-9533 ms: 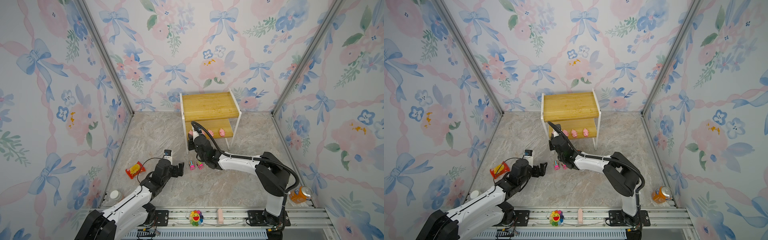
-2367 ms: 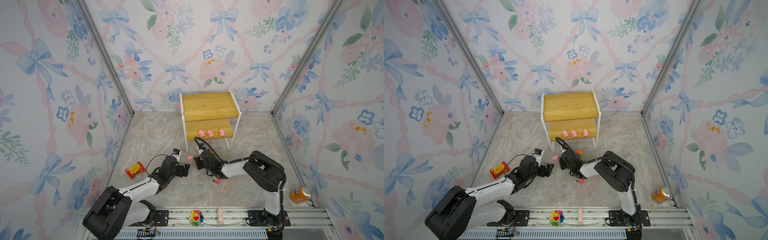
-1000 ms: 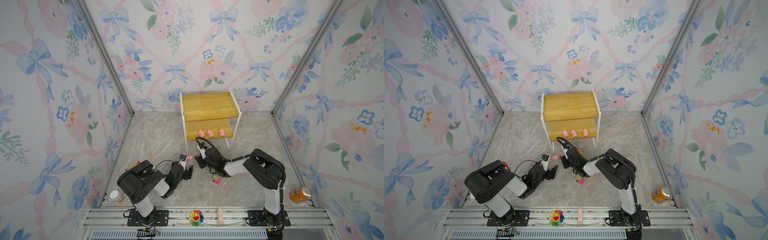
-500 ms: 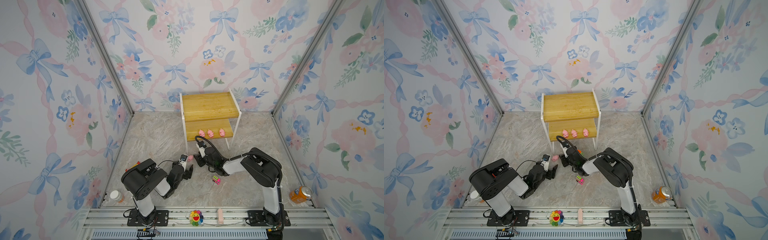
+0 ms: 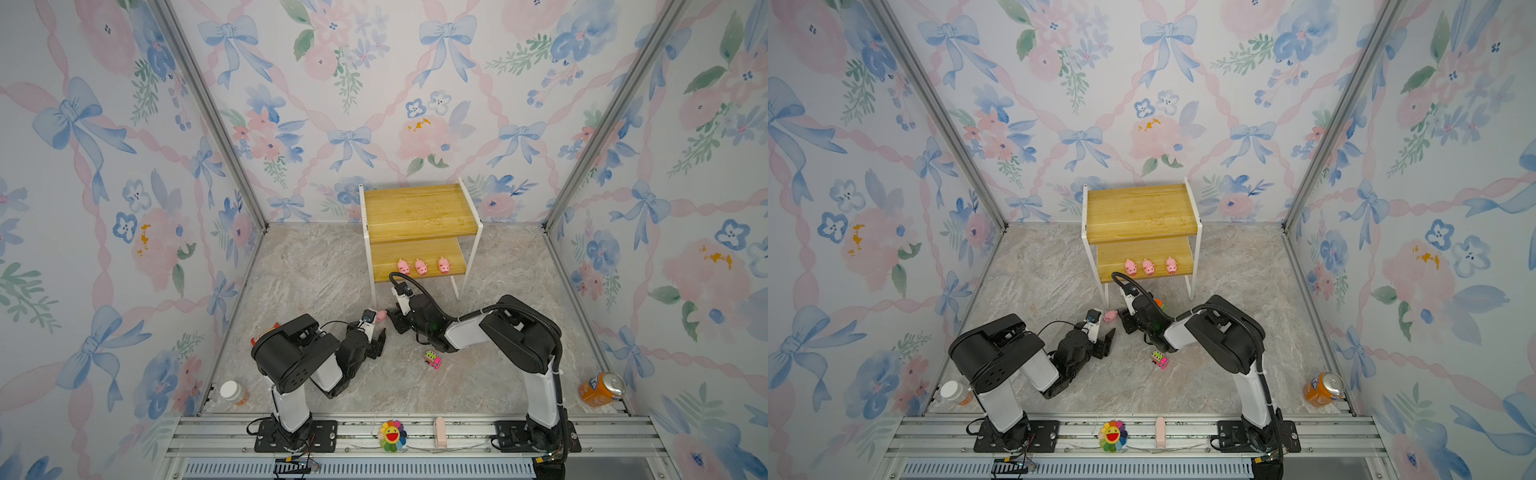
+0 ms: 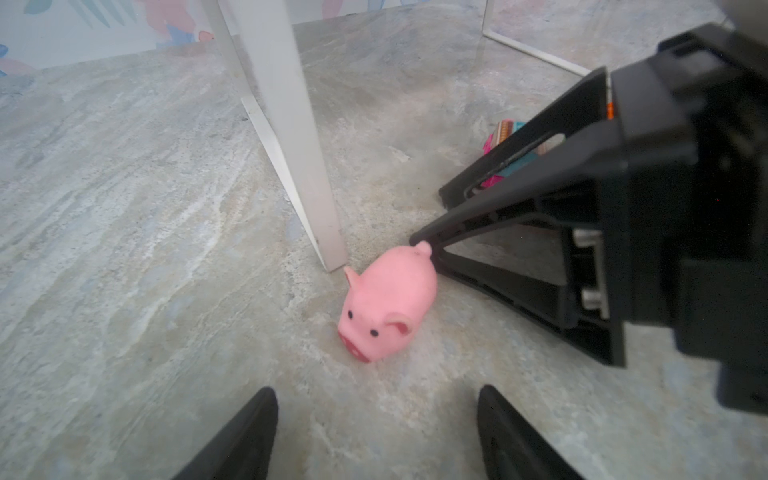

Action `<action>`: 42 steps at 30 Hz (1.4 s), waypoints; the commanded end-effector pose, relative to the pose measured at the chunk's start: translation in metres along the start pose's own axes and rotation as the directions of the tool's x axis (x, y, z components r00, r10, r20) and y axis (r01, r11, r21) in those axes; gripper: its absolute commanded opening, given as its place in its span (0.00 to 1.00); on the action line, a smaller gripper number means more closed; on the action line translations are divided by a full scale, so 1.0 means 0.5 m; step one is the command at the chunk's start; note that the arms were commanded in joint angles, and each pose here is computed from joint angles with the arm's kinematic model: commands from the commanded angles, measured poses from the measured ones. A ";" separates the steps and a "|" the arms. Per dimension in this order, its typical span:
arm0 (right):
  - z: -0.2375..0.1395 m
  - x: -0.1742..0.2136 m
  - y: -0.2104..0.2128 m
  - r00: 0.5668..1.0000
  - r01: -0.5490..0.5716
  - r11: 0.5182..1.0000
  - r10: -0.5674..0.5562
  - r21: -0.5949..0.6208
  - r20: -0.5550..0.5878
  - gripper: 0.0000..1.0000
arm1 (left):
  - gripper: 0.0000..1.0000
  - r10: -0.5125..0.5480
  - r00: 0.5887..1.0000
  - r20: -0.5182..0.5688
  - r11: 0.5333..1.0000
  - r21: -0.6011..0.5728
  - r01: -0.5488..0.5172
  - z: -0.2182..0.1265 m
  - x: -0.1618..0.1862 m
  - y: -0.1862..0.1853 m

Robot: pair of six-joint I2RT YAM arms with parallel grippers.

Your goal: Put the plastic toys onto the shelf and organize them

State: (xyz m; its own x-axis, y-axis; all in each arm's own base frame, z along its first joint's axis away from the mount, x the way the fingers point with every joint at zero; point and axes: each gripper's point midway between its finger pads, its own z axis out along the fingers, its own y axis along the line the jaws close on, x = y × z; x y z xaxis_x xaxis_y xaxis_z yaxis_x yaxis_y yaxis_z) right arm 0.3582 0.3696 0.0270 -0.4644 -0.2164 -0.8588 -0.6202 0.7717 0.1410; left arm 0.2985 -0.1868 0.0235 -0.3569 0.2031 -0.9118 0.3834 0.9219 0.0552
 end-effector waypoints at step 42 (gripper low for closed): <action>0.009 0.110 0.048 0.972 0.177 0.978 -0.191 -0.108 -0.137 0.51 | 0.78 0.064 0.997 0.041 0.998 -0.025 -0.063 -0.028 0.014 0.003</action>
State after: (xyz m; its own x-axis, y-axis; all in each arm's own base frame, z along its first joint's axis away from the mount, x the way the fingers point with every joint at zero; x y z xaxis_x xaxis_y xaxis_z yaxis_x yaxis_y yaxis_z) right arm 0.3469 0.3830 0.0244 -0.3576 -0.3319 -0.8729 -0.7151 0.6985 0.0273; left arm 0.2841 -0.1851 0.0248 -0.3020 0.2311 -0.9249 0.3985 0.9120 0.0977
